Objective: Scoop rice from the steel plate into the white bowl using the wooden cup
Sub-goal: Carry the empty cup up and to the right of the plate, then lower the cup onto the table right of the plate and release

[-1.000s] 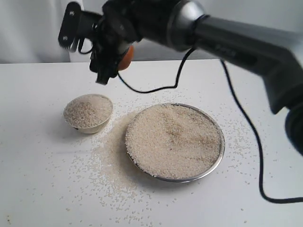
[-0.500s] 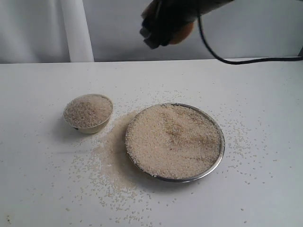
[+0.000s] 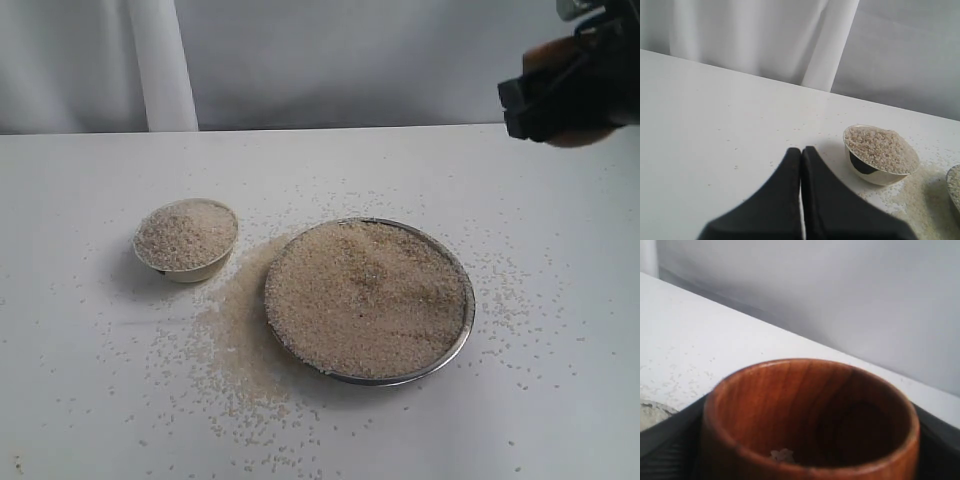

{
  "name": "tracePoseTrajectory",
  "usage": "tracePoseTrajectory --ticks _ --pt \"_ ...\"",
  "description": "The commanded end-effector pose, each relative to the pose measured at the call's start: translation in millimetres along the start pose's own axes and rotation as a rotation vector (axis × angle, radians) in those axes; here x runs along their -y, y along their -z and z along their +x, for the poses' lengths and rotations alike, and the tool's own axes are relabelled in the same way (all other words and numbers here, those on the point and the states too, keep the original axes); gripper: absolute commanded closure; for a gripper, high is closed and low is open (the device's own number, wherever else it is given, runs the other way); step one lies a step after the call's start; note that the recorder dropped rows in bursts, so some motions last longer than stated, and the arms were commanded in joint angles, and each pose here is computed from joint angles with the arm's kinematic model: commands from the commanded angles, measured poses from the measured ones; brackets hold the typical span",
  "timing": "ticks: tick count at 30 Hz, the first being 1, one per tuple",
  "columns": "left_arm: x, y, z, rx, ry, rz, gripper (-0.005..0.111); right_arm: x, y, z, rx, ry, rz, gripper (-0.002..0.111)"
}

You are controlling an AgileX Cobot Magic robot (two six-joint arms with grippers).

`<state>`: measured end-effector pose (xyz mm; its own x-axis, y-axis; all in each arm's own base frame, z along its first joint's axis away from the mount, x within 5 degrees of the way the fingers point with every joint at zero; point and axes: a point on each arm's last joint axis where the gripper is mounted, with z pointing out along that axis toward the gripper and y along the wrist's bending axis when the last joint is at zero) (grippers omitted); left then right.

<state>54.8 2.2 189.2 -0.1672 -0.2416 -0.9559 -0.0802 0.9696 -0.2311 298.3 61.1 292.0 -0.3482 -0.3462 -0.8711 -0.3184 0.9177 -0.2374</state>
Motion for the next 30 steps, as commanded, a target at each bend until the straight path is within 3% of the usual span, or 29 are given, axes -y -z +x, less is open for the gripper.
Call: tracePoseTrajectory --ticks 1,6,12,18,30 --pt "0.3 0 0 0.002 0.007 0.007 0.107 4 0 33 0.013 -0.066 0.096 0.108" --pt "0.3 0 0 0.002 0.007 0.007 0.107 -2 5 73 0.07 -0.145 0.176 0.108" --pt "0.3 0 0 0.002 0.007 0.007 0.107 -18 17 106 0.295 -0.247 0.12 0.108" --pt "0.3 0 0 0.002 0.007 0.007 0.107 -28 -5 146 0.124 -0.213 0.095 0.108" --pt "0.3 0 0 0.002 0.007 0.007 0.107 -40 -41 199 0.064 -0.156 0.104 0.108"
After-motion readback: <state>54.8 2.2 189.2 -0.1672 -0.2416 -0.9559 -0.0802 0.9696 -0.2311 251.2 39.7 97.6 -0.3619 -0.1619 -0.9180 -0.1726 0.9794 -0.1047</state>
